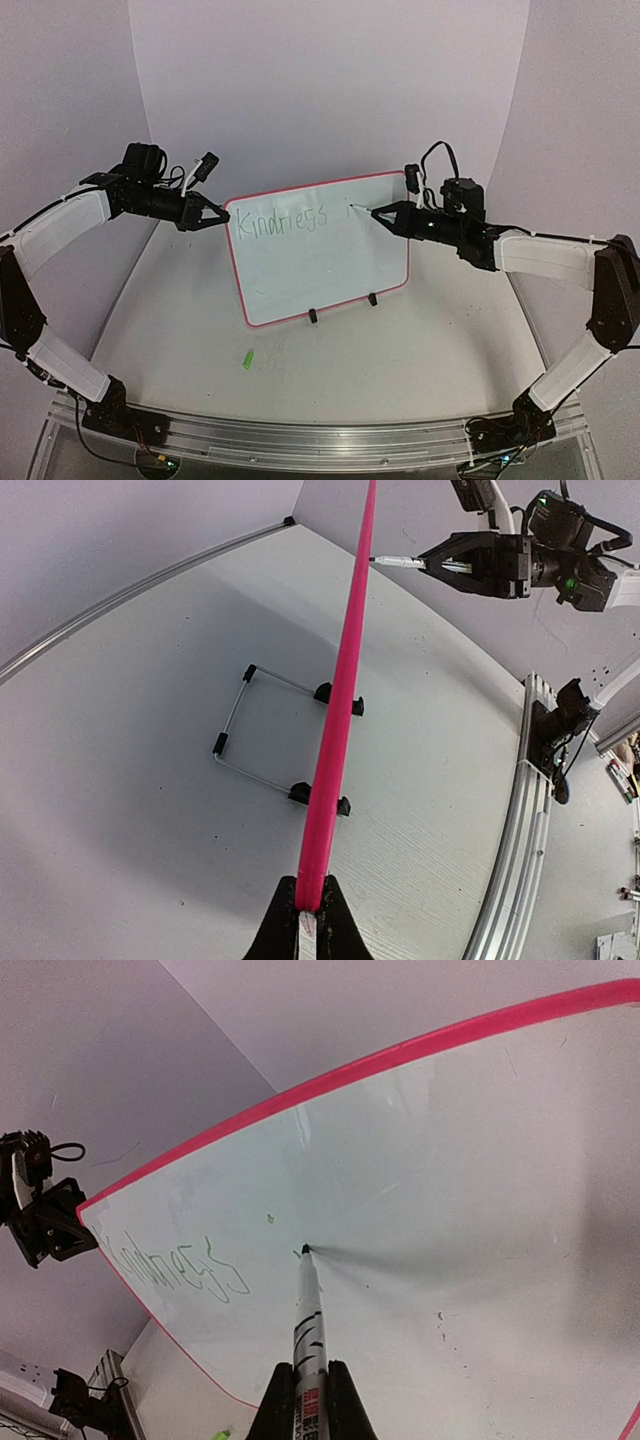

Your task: Write a sentence on the whiteboard

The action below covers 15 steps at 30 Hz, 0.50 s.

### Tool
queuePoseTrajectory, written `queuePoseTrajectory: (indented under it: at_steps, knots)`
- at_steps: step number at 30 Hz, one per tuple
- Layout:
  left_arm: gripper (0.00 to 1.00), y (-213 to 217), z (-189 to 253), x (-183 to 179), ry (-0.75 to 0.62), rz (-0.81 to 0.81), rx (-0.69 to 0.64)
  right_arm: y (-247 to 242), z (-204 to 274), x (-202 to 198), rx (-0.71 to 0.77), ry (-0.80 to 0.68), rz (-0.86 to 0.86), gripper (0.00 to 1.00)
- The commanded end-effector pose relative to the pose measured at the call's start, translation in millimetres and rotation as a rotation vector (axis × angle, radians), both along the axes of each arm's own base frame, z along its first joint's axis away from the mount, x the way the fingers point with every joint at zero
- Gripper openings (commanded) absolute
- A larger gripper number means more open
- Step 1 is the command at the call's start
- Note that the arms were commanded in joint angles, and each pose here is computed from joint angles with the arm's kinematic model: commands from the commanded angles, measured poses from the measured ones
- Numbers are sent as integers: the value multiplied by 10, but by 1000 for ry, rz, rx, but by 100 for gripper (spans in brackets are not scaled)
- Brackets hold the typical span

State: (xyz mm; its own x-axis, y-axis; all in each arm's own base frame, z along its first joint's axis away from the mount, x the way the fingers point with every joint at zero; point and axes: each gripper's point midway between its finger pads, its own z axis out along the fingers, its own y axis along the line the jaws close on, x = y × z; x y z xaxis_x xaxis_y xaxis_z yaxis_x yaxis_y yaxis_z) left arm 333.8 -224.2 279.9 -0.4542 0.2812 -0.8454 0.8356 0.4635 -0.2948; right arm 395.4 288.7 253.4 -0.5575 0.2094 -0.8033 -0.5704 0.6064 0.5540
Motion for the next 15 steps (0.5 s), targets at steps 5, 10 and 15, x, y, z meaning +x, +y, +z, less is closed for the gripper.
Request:
queuePoseTrajectory:
  at_steps: [5, 10, 15]
  knots:
    - [0, -30, 151, -47, -60, -26, -19, -119, 210, 79, 9, -66, -74, 0]
    - [0, -32, 149, -47, -59, -27, -19, -98, 69, 63, -1, -31, -58, 0]
    - [0, -32, 151, -46, -60, -26, -20, -108, -98, 11, -10, 9, -51, 0]
